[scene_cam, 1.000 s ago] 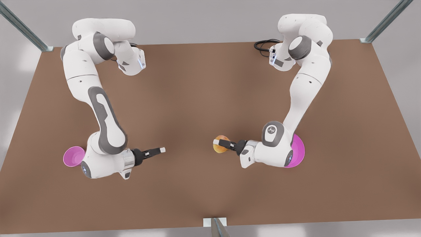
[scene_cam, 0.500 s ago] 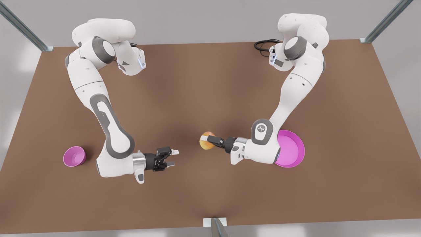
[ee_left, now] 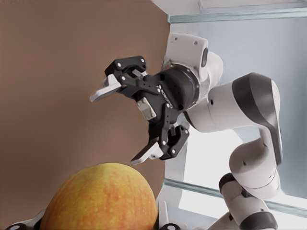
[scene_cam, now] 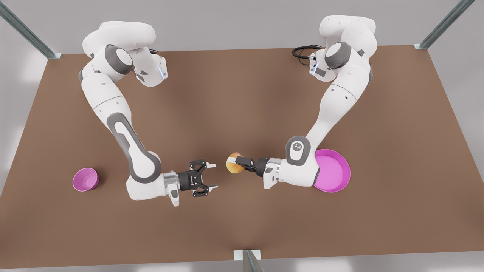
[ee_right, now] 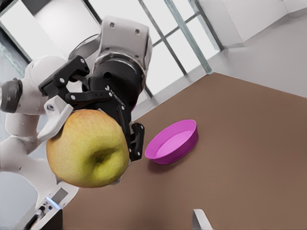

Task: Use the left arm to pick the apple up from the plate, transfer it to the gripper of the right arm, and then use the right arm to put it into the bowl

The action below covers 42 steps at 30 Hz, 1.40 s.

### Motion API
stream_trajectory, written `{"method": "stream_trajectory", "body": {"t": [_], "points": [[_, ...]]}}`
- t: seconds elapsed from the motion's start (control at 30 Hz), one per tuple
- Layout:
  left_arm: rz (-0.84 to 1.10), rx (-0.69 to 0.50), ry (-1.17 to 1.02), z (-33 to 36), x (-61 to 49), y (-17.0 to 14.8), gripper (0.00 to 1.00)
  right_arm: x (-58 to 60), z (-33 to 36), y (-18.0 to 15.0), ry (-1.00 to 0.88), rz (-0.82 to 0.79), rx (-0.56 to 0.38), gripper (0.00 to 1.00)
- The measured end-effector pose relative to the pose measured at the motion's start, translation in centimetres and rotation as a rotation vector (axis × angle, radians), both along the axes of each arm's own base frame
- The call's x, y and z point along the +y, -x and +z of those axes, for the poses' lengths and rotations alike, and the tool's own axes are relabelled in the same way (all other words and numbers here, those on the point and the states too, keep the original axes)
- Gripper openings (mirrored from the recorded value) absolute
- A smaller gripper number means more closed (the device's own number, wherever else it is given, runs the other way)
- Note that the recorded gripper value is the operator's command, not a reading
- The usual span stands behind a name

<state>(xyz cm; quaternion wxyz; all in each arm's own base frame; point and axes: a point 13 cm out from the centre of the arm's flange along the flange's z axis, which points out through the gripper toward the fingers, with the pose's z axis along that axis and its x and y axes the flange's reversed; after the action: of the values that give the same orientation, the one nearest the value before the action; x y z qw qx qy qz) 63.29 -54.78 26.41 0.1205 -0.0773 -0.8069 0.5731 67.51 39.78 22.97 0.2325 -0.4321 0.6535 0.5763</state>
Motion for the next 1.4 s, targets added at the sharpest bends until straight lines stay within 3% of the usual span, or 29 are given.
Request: {"method": "stream_trajectory", "body": {"t": [0.47, 0.9, 1.4], "points": [[0.001, -0.004, 0.017, 0.2, -0.6, 0.2, 0.89, 3.2, 2.9, 1.5, -0.207, 0.046, -0.243, 1.0], [-0.001, -0.01, 0.021, 0.1, -0.7, 0.3, 0.9, 5.1, 3.3, 3.2, -0.283, 0.081, -0.376, 1.0], [-0.002, -0.018, 0.022, 0.3, -0.9, 0.4, 0.9, 6.5, 3.5, 3.6, -0.312, 0.085, -0.462, 1.0]]}}
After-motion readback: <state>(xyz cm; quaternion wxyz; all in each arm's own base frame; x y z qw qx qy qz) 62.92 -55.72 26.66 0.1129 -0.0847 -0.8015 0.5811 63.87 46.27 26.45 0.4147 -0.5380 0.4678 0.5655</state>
